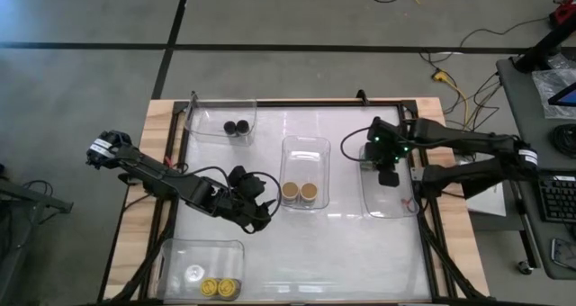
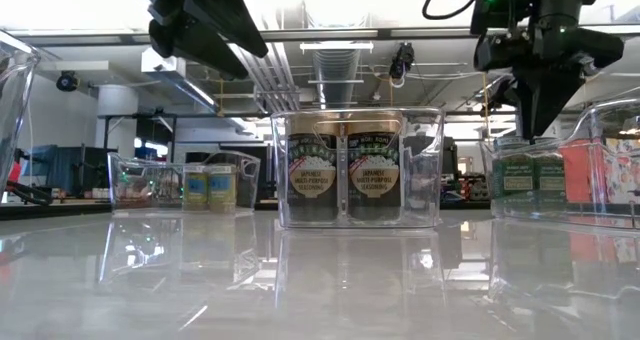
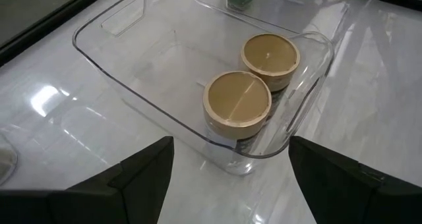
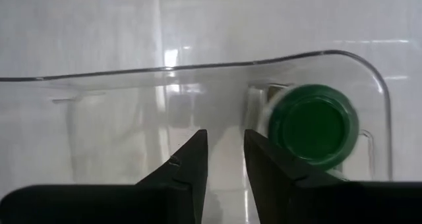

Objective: Sort spices by type
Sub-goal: Adjust the green seasoning bottles in the middle right transparent bin

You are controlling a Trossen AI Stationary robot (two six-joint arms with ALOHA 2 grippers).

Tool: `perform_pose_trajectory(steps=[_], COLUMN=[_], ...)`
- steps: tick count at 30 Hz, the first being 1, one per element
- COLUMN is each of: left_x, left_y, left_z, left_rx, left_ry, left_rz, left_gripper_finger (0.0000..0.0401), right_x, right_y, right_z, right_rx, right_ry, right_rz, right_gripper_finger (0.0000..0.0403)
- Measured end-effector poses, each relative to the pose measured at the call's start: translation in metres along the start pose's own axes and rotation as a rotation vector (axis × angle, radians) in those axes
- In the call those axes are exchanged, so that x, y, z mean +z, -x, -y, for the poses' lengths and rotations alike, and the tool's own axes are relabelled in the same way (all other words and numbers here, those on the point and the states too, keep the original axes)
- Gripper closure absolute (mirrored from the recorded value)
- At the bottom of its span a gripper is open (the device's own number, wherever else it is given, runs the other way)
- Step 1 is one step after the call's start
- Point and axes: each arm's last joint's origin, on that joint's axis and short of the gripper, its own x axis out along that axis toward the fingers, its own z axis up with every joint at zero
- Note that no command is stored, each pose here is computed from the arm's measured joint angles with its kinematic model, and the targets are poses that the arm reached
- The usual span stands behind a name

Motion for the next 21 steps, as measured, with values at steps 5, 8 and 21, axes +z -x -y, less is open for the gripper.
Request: perform_pose_trajectory(steps=[5, 8, 21], left_x=[0.006, 0.009, 0.028], left_y=[0.003, 0.006, 0.019], left_z=[0.002, 0.002, 0.005], left_rx=[-0.008, 0.001, -0.009], left_ry=[0.005, -0.008, -0.041], left_rz=[0.003, -0.011, -0.002], left_gripper_finger=[0.0118, 0.0118, 0.0118], right_x=[0.001, 0.001, 0.000], right_y=[-0.003, -0.003, -0.003], right_z=[0.002, 0.002, 0.003], right_rx=[-0.023, -0.022, -0.069], right_ry=[0.000, 0.000, 0.000], right_rz=[-0.024, -0.026, -0.046], right_gripper_finger=[0.0319, 0.0318, 0.0301])
